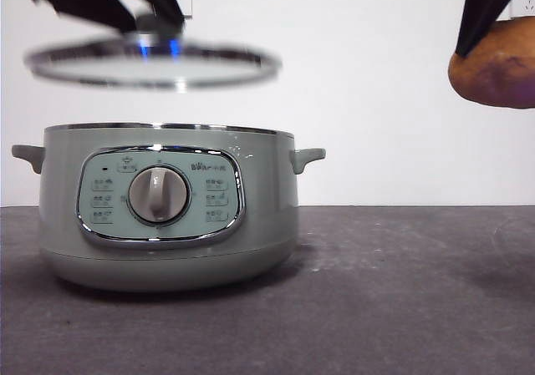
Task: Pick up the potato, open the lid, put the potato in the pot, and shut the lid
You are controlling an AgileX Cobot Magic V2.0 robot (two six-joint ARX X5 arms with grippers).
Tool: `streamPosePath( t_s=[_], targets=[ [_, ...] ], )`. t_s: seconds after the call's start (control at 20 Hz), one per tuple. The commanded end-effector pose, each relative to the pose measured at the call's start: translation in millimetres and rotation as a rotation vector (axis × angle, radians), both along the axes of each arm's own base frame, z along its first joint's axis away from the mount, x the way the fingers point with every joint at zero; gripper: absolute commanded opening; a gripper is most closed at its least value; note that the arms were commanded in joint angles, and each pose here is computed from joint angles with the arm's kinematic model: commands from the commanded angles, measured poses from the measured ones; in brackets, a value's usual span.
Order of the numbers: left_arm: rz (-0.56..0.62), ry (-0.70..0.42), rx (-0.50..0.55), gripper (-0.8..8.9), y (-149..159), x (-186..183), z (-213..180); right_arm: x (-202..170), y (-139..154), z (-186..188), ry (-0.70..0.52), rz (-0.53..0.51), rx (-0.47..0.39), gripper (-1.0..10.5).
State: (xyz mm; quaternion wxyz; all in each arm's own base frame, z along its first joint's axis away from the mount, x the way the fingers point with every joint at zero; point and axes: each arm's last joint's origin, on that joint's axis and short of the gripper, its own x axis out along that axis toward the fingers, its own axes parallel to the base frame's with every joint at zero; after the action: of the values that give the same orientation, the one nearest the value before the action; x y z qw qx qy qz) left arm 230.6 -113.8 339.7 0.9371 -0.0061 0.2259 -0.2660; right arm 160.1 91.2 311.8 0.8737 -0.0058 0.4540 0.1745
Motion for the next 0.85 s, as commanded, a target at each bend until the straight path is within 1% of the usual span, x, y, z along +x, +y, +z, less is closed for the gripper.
streamPosePath(
  t_s=[0.05,0.15,0.2,0.35,0.45,0.5,0.65,0.85],
  targets=[
    [-0.008,-0.131,-0.051,-0.09,11,-23,29,2,2,3,-0.030,-0.001,0.023,-0.1],
    [-0.007,-0.194,-0.081,-0.09,23,-48,46,5,4,5,-0.059,0.008,0.052,-0.1],
    [-0.006,-0.226,-0.096,-0.09,29,-61,53,7,6,6,-0.071,0.028,0.085,-0.1],
    [0.003,-0.318,-0.137,-0.09,48,-100,71,17,16,10,-0.111,0.106,0.200,-0.1],
    [0.047,-0.377,-0.154,-0.09,61,-124,78,27,30,7,-0.117,0.187,0.272,-0.1],
    [0.065,-0.401,-0.161,-0.09,66,-135,80,32,38,5,-0.115,0.215,0.287,-0.1],
    [0.078,-0.456,-0.192,-0.09,80,-163,84,52,70,3,-0.072,0.279,0.275,-0.1],
    [0.099,-0.475,-0.197,-0.09,88,-178,83,86,123,9,-0.082,0.401,0.233,-0.1]
  ],
)
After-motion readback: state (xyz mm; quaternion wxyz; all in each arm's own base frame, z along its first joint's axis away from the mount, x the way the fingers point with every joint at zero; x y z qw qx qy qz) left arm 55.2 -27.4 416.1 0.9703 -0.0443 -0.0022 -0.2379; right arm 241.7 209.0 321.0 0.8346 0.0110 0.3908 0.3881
